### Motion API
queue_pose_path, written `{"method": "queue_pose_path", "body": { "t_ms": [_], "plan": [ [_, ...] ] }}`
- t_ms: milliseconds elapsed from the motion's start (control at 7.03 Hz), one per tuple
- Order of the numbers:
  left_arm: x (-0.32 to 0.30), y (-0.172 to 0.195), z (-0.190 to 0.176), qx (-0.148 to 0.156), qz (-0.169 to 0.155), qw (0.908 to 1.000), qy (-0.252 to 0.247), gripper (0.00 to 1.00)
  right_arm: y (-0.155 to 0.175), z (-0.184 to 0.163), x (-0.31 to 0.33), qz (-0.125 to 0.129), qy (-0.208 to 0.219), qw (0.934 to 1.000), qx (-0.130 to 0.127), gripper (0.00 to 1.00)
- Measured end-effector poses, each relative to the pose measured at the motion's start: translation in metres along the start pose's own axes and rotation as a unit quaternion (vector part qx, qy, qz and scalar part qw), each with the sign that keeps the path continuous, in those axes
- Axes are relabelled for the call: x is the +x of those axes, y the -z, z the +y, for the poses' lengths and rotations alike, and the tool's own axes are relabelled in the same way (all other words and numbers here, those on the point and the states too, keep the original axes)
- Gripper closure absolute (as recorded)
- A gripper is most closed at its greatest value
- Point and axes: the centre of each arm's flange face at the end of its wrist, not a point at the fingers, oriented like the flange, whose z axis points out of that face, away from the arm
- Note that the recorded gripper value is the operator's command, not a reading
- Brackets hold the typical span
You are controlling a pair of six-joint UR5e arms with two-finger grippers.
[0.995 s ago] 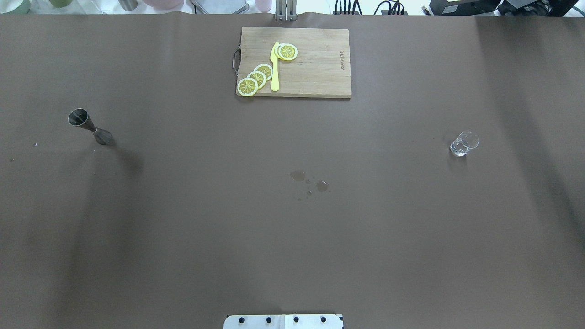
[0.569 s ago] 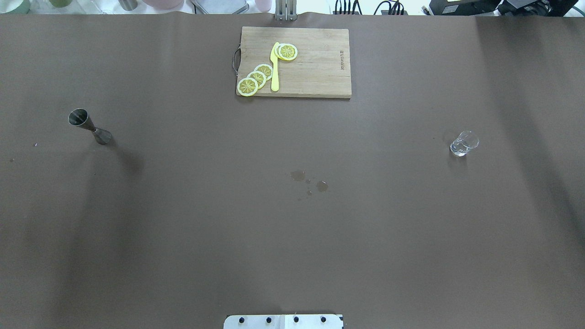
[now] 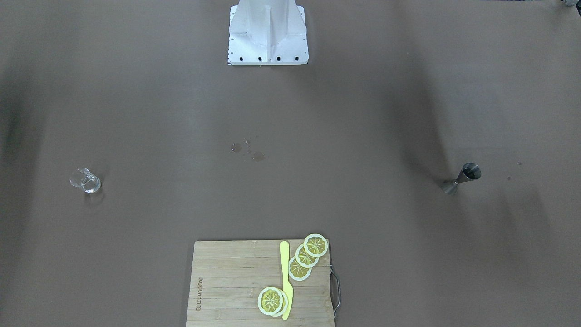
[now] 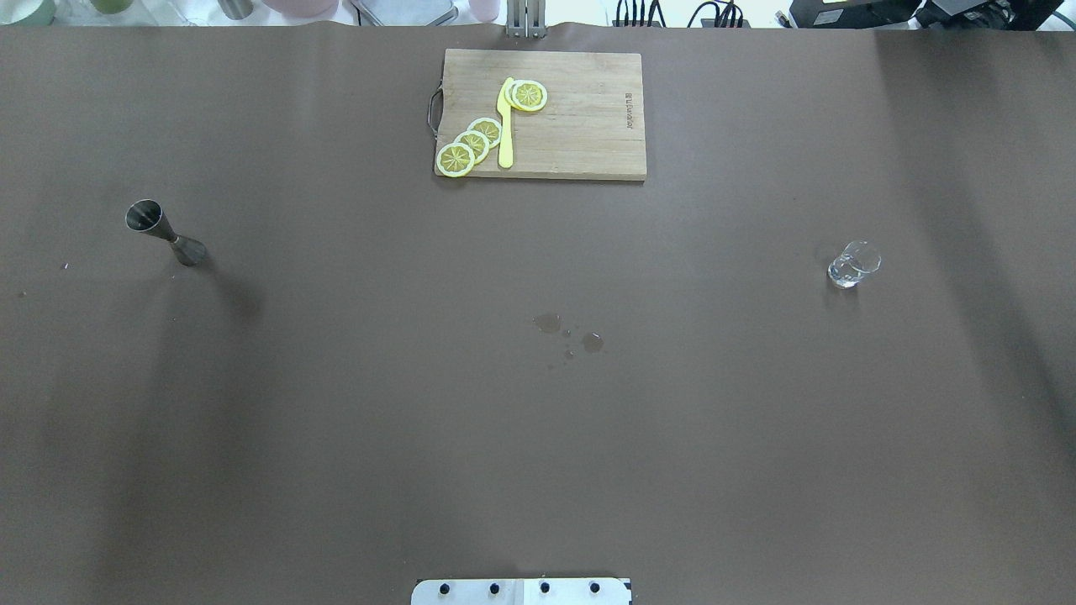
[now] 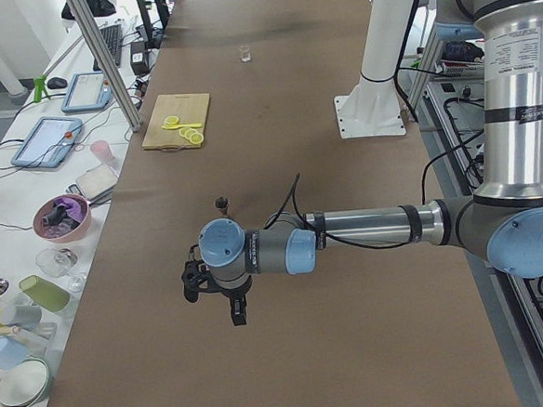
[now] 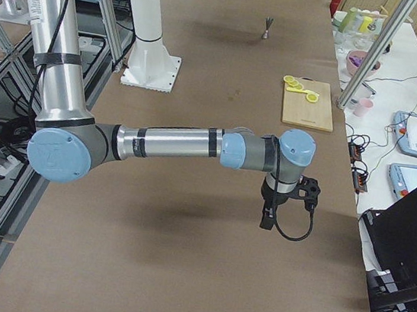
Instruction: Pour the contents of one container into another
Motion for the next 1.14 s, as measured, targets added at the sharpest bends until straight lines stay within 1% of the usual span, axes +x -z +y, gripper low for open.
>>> {"method": "queue_pose_path", "body": {
  "t_ms": [1138],
  "plan": [
    [0.0015, 0.0012, 0.0006, 0.001, 0.001, 1.0000, -0.004, 0.01, 0.0027, 0.0019, -0.0022, -0.002, 0.002, 1.0000, 0.002, 0.00]
  ]
}}
